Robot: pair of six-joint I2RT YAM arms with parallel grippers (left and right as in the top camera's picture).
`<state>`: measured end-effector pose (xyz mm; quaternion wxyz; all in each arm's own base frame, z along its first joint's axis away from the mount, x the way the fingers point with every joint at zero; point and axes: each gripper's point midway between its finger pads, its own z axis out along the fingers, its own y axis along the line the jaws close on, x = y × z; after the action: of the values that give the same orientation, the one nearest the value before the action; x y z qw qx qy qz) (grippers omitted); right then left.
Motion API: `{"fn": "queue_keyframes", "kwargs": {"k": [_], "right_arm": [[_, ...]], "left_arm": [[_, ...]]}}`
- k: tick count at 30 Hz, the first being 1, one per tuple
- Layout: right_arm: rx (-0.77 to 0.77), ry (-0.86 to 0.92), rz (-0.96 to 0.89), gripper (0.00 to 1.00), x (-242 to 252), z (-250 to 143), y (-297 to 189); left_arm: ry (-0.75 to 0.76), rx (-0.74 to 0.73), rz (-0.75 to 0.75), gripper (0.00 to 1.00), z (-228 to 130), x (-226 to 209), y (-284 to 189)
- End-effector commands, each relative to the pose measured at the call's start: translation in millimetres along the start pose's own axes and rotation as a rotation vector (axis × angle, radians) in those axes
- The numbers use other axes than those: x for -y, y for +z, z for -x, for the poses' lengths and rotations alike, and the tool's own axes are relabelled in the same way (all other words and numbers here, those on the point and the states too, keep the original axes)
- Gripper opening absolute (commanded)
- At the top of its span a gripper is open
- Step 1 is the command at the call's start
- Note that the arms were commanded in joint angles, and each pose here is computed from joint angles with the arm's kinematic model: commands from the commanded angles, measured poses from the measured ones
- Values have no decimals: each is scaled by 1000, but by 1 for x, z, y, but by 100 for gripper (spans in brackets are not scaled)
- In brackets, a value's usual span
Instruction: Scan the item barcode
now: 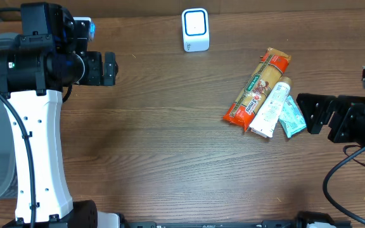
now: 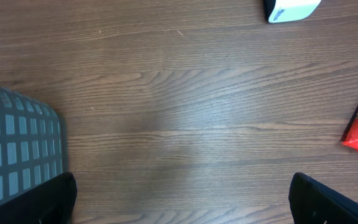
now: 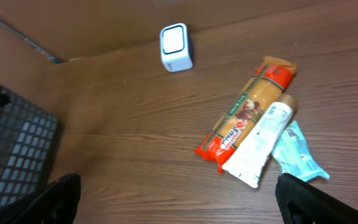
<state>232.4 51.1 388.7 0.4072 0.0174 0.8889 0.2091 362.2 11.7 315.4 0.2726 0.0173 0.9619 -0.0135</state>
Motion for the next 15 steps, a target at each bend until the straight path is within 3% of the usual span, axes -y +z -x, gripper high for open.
{"fn": "queue_keyframes", "kwargs": {"k": [1, 8, 15], "right_arm": [[78, -34, -89, 100, 14, 15, -2], [356, -129, -130, 100, 24, 42, -6], [639, -232, -85, 100, 33, 21, 5]], "left_arm": [[14, 20, 4, 100, 4, 0, -5], [14, 20, 4, 100, 4, 0, -5], [14, 20, 4, 100, 4, 0, -5]]}}
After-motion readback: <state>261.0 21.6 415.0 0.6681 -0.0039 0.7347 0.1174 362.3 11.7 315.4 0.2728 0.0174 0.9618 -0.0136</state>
